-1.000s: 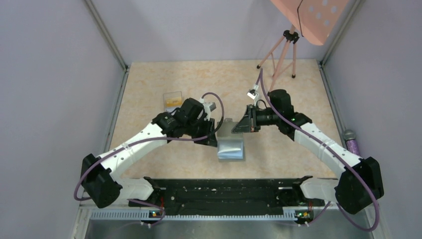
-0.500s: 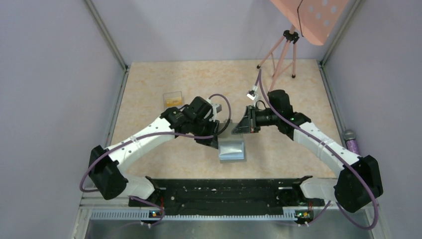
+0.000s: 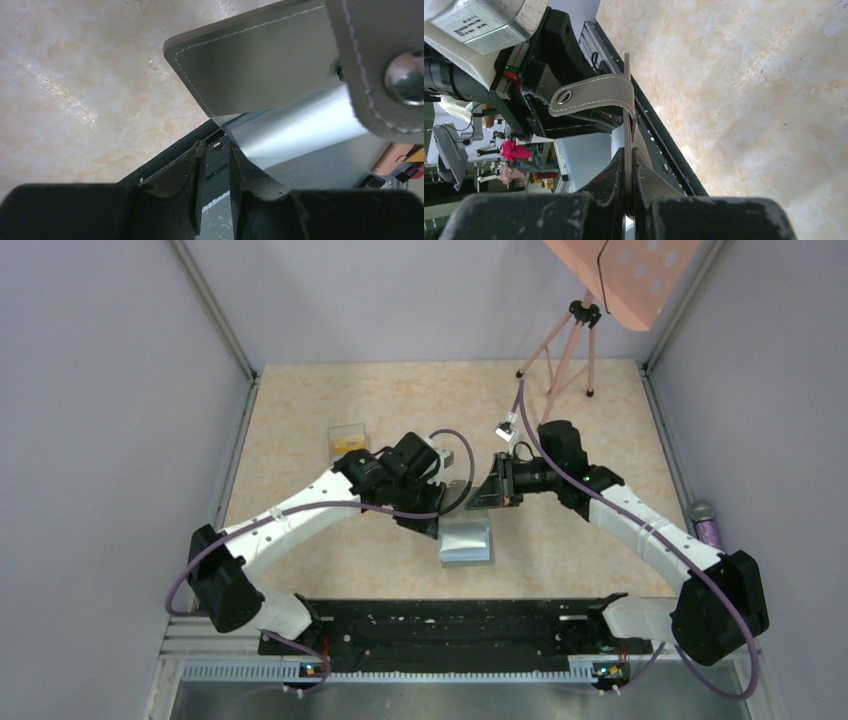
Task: Put the credit cards into the card holder
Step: Turn over the card slot in the card holder.
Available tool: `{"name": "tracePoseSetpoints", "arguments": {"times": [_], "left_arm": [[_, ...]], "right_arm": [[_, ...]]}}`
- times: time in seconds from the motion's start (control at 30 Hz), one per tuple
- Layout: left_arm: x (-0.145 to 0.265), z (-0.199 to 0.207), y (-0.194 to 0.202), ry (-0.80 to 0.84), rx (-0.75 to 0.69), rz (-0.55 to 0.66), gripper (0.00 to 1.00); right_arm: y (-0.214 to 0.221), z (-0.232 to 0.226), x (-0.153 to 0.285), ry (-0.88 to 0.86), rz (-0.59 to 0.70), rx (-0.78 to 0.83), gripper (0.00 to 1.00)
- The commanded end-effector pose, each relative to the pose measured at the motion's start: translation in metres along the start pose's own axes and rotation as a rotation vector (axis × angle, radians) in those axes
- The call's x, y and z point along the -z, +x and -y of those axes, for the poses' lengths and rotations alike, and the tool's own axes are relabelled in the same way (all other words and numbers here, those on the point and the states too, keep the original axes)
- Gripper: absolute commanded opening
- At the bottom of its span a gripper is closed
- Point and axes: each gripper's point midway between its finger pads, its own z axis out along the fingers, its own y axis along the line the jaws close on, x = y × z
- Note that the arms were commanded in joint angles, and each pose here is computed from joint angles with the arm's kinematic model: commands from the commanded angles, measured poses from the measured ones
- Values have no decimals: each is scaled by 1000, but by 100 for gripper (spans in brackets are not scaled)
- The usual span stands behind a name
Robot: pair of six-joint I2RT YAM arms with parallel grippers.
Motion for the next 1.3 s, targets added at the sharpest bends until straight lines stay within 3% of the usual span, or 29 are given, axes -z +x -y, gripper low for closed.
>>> {"name": "tracePoseSetpoints", "arguments": {"times": [0.0,0.2,0.87,1.27], "left_arm": [[10,16,-16,15,-53,48,29],[10,19,-13,0,-76,30,28],[23,52,-25,204,-48,163,29],[18,51,-22,262,52,209,36]], "right_arm": [[-8,-3,-2,-4,17,40,0],[-8,-3,-2,-3,15,37,0],[-9,-3,-2,-1,7,43,0],[-13,-10,1,-31,32,-13,0]]}}
